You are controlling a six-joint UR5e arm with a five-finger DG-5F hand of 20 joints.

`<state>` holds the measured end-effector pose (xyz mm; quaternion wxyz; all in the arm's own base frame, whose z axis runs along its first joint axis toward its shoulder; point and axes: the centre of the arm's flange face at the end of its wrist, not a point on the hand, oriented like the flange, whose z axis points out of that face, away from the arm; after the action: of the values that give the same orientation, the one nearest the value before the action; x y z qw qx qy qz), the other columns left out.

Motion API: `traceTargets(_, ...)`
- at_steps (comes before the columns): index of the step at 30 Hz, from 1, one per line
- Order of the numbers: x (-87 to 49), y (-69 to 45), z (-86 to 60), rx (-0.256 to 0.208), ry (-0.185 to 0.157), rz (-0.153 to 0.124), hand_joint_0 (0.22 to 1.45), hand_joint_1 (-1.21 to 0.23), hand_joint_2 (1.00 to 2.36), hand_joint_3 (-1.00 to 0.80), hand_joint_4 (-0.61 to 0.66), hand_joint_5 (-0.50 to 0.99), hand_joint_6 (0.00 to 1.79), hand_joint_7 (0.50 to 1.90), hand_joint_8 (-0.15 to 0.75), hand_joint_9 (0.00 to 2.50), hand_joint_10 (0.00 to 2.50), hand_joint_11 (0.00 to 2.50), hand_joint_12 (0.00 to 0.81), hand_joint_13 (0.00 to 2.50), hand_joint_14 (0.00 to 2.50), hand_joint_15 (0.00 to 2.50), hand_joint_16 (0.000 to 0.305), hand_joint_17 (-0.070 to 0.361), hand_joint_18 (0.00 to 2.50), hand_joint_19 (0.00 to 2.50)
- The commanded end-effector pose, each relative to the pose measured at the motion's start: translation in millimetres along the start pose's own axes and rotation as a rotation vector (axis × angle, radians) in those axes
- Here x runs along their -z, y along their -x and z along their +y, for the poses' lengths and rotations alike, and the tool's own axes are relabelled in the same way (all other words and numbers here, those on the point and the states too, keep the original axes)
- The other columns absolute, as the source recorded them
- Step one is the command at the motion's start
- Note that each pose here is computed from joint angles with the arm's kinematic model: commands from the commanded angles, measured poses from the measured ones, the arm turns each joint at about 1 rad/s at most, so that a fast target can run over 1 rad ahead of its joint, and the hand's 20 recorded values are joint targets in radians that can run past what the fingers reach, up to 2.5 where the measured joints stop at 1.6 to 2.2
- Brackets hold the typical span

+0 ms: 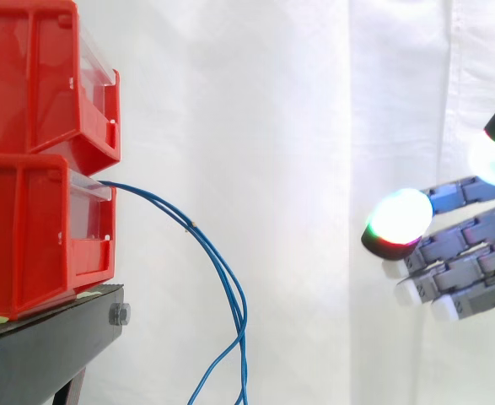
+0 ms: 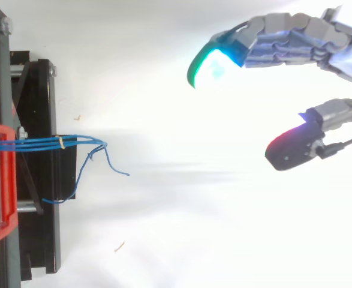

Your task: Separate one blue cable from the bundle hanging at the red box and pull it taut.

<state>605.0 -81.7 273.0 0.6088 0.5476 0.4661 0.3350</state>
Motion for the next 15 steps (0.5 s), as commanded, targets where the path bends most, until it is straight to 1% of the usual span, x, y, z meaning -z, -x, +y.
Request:
traceTargets(1, -8.2, -6.3, -9.8, -0.008, 0.014, -0.005, 0.51, -0.74, 1.00, -0.50, 0.18, -0.26, 0.50, 0.90, 0.233, 0.26, 0.01, 0.37, 0.360, 0.42, 0.01, 0.13, 0.048, 0.107, 0.42, 0.00)
traceTargets(2, -9.3, -6.6, -8.2, -0.004, 0.022, -0.009, 0.50, -0.72, 1.00, -0.50, 0.18, -0.26, 0.50, 0.90, 0.235, 0.26, 0.01, 0.36, 0.362, 0.42, 0.01, 0.13, 0.048, 0.107, 0.42, 0.01)
traceTargets(4, -10.2, -6.0, -8.2, 0.010, 0.024, -0.020, 0.50, -0.71, 1.00, -0.50, 0.18, -0.26, 0.50, 0.90, 0.236, 0.26, 0.01, 0.36, 0.364, 0.42, 0.00, 0.13, 0.048, 0.108, 0.42, 0.01)
traceTargets(5, -11.6, -6.2, -5.3, 0.021, 0.028, -0.032, 0.50, -0.70, 1.00, -0.50, 0.18, -0.26, 0.50, 0.90, 0.237, 0.26, 0.01, 0.36, 0.364, 0.42, 0.01, 0.13, 0.048, 0.108, 0.42, 0.01)
traceTargets(7, -12.5, -4.8, -5.0, 0.038, 0.026, -0.051, 0.50, -0.69, 1.00, -0.50, 0.19, -0.26, 0.50, 0.90, 0.239, 0.26, 0.01, 0.37, 0.364, 0.42, 0.01, 0.13, 0.048, 0.108, 0.41, 0.01)
traceTargets(10, -16.5, -5.9, -8.5, 0.043, 0.020, -0.061, 0.50, -0.68, 1.00, -0.50, 0.19, -0.26, 0.50, 0.90, 0.240, 0.27, 0.01, 0.38, 0.364, 0.41, 0.01, 0.14, 0.048, 0.108, 0.41, 0.01)
traceTargets(11, -18.4, -6.3, -6.1, 0.039, 0.023, -0.064, 0.50, -0.68, 1.00, -0.50, 0.19, -0.26, 0.50, 0.91, 0.241, 0.26, 0.01, 0.37, 0.363, 0.41, 0.01, 0.14, 0.048, 0.108, 0.41, 0.01)
traceTargets(12, -20.9, -9.0, -13.3, 0.045, 0.015, -0.064, 0.50, -0.68, 1.00, -0.50, 0.19, -0.26, 0.50, 0.91, 0.242, 0.26, 0.01, 0.37, 0.363, 0.42, 0.01, 0.14, 0.048, 0.108, 0.41, 0.01)
traceTargets(13, -23.7, -11.0, -15.1, 0.043, 0.014, -0.064, 0.50, -0.68, 1.00, -0.50, 0.19, -0.26, 0.50, 0.90, 0.242, 0.26, 0.01, 0.37, 0.364, 0.42, 0.00, 0.14, 0.048, 0.108, 0.41, 0.01)
traceTargets(14, -29.3, -14.2, -13.2, 0.038, 0.016, -0.063, 0.49, -0.68, 1.00, -0.50, 0.19, -0.26, 0.50, 0.90, 0.243, 0.26, 0.01, 0.38, 0.364, 0.42, 0.00, 0.14, 0.048, 0.108, 0.41, 0.01)
traceTargets(15, -35.6, -18.8, -23.0, 0.029, 0.004, -0.060, 0.49, -0.67, 1.00, -0.50, 0.19, -0.26, 0.50, 0.90, 0.243, 0.26, 0.01, 0.38, 0.365, 0.42, 0.01, 0.14, 0.048, 0.108, 0.41, 0.01)
